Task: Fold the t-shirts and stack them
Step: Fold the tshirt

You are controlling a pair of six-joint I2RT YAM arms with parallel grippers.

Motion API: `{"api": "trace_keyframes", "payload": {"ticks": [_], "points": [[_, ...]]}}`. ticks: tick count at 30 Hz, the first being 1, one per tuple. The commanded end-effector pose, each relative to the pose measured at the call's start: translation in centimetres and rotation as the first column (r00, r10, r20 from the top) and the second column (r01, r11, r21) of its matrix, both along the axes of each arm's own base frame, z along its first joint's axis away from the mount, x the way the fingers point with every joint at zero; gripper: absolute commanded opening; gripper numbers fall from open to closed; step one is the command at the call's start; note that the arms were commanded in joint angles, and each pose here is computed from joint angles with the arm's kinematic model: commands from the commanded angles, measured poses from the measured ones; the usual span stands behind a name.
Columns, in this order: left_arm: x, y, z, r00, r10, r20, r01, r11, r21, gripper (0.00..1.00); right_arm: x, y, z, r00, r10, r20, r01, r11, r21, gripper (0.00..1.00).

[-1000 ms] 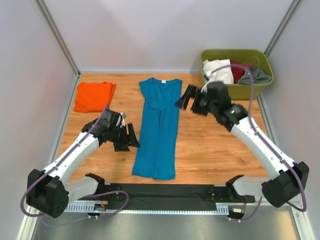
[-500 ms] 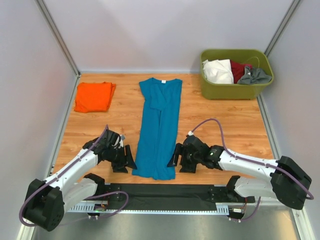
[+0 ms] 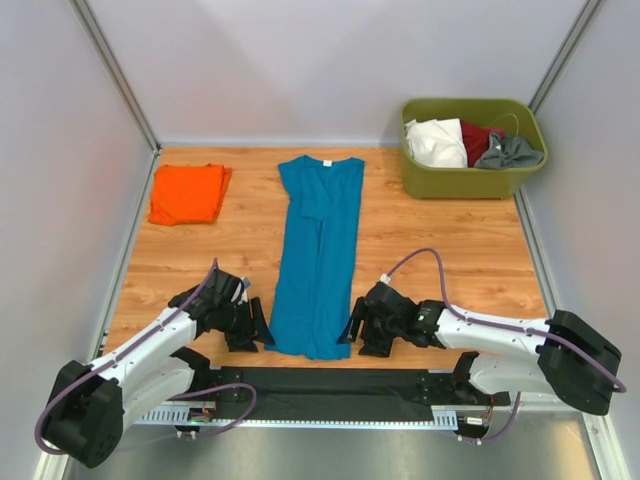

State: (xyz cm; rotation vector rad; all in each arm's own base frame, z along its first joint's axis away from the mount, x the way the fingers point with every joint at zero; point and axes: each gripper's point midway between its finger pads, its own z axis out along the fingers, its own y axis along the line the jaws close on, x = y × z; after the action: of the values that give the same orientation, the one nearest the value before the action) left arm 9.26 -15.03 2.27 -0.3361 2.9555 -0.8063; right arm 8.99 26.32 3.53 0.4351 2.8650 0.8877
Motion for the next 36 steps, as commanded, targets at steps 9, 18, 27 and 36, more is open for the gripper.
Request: {"api": "trace_keyframes", "payload": {"ticks": [9, 18, 27, 36], "points": [[1.5, -0.5, -0.3, 0.999, -0.012, 0.04, 0.012, 1.0, 0.001, 0.53, 0.3, 0.9, -0.9, 0.999, 0.025, -0.023, -0.026, 0.999, -0.044, 0.59], [1.0, 0.2, -1.0, 1.0, -0.013, 0.026, 0.012, 0.998, 0.054, 0.4, -0.9, 0.5, -2.3, 0.996, 0.035, -0.08, -0.039, 0.998, -0.057, 0.44], [1.4, 0.1, -0.8, 0.999, -0.03, 0.024, 0.028, 0.997, 0.07, 0.0, -0.9, 1.1, -2.4, 0.993, 0.071, -0.094, -0.077, 0.995, -0.067, 0.03], [3.1, 1.0, 3.8, 0.993, 0.044, 0.109, -0.057, 0.991, 0.119, 0.0, -0.6, 1.9, 0.3, 0.994, 0.079, -0.075, -0.081, 0.996, -0.025, 0.0]]}}
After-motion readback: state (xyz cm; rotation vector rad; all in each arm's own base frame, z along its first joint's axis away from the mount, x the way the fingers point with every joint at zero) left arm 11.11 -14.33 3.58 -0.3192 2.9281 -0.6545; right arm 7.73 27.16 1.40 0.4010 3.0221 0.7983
